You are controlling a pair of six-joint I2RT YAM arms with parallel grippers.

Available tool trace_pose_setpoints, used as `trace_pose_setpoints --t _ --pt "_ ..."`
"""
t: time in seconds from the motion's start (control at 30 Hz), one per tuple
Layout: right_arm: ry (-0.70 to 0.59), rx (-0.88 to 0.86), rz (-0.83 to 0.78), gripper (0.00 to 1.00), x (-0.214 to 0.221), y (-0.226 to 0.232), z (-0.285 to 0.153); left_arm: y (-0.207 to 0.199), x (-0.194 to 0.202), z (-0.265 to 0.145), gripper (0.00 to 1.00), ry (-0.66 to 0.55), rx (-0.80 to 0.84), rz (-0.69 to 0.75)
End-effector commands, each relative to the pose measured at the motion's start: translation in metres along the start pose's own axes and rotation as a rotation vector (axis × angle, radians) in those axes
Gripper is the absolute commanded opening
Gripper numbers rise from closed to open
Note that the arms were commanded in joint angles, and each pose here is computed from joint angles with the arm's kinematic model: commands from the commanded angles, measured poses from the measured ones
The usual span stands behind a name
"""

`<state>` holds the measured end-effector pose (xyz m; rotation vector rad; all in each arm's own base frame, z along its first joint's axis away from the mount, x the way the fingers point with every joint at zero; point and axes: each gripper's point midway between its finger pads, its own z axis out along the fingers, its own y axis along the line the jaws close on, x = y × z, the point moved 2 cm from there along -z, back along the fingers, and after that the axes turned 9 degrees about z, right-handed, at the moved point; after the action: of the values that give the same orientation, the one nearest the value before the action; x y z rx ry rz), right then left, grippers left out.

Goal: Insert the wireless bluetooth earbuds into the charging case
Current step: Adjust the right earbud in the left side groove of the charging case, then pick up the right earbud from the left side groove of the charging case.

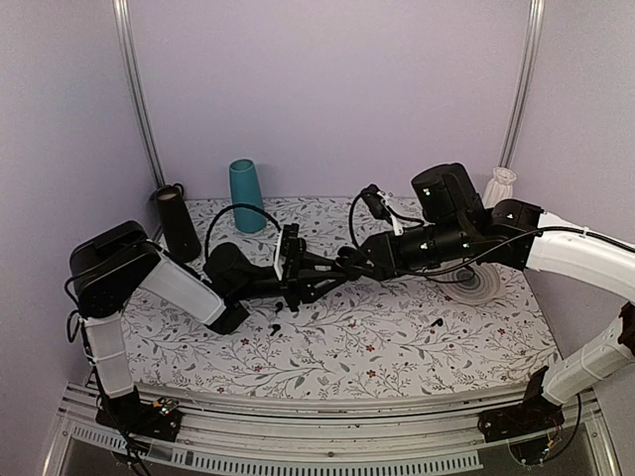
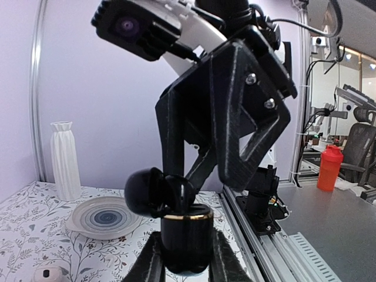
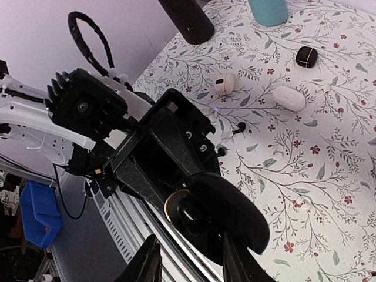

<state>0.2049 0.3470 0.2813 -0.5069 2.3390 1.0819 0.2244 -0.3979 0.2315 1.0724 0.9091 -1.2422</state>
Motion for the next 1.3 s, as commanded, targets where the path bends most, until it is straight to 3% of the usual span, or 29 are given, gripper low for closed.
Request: trace_pose_setpoints --t 0.0,0.7,0.87,1.07,1.27 --pt "-0.042 -0.065 0.063 0.36 -0.012 0.005 -0.007 0.0 -0.018 -0.003 0.0 -0.037 -0.026 0.068" --pt "-0.07 -0.147 0.105 0.34 -0.024 0.005 -0.022 0.003 -0.014 -0.003 0.0 0.002 -0.075 0.167" --pt "-0.134 -0.18 0.037 0.34 -0.025 0.01 -0.038 -0.005 -0.022 -0.012 0.0 -0.041 -0.026 0.218" --pt "-0.314 -0.224 -0.074 0.39 -0.036 0.014 -0.06 -0.012 -0.042 -0.025 0.0 -0.096 0.04 0.289" --pt "-0.354 -0.326 -0.163 0.42 -0.022 0.018 -0.062 -0.022 -0.061 -0.029 0.0 -0.108 0.069 0.388"
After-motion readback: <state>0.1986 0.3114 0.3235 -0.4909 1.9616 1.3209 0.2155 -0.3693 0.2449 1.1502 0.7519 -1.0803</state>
